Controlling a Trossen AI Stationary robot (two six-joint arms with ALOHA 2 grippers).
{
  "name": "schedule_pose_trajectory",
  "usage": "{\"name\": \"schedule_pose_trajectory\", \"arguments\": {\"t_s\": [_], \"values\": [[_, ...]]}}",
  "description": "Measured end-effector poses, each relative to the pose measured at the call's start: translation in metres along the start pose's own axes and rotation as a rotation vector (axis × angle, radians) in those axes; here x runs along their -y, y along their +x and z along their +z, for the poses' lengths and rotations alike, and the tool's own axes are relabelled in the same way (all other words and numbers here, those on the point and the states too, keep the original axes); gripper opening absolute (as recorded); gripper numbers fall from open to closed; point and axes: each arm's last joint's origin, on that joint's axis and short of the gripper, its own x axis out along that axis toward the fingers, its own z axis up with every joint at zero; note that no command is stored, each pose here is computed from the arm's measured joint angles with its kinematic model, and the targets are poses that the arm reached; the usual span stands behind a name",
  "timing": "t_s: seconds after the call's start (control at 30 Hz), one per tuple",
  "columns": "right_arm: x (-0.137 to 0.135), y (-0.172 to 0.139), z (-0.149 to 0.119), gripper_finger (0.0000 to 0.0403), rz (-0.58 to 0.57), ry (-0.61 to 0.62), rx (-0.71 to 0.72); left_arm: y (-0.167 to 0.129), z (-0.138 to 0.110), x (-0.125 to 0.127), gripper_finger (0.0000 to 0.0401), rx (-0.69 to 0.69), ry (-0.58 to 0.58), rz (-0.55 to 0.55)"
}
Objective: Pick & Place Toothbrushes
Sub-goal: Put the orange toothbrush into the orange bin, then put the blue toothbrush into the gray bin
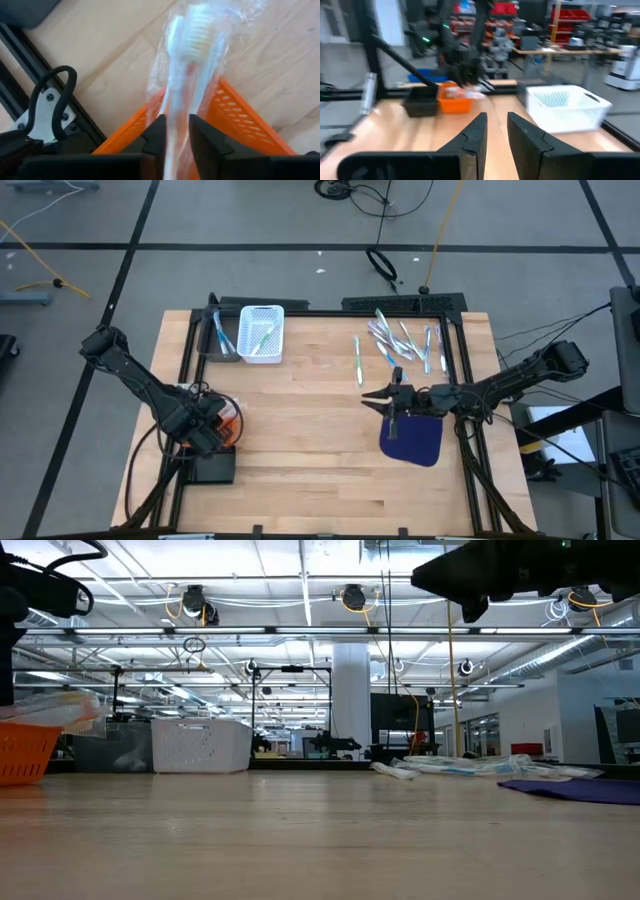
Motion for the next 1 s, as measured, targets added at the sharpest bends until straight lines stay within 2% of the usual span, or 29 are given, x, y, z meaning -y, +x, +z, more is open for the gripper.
{"name": "schedule_pose_trajectory", "arguments": {"t_s": [0.27, 0.5, 0.63, 0.83, 1.0], "values": [[0.017, 0.003, -0.011, 0.007, -0.186, 0.02, -0.104, 0.0, 0.0, 0.0, 0.0182, -0.001, 0.041, 0.004], [0.051, 0.002, -0.035, 0.007, -0.408, 0.074, -0.325, -0.008, 0.003, 0.003, 0.0204, 0.013, 0.072, -0.027], [0.067, -0.002, -0.046, 0.007, -0.515, 0.133, -0.429, -0.017, 0.01, 0.006, 0.0204, 0.137, 0.092, -0.054], [0.084, -0.012, -0.059, 0.007, -0.636, 0.174, -0.566, -0.033, 0.022, 0.013, 0.0205, 0.409, 0.109, -0.109], [0.097, -0.025, -0.072, 0.007, -0.766, 0.271, -0.677, -0.037, 0.03, 0.026, 0.0205, 0.571, 0.131, -0.171]]}}
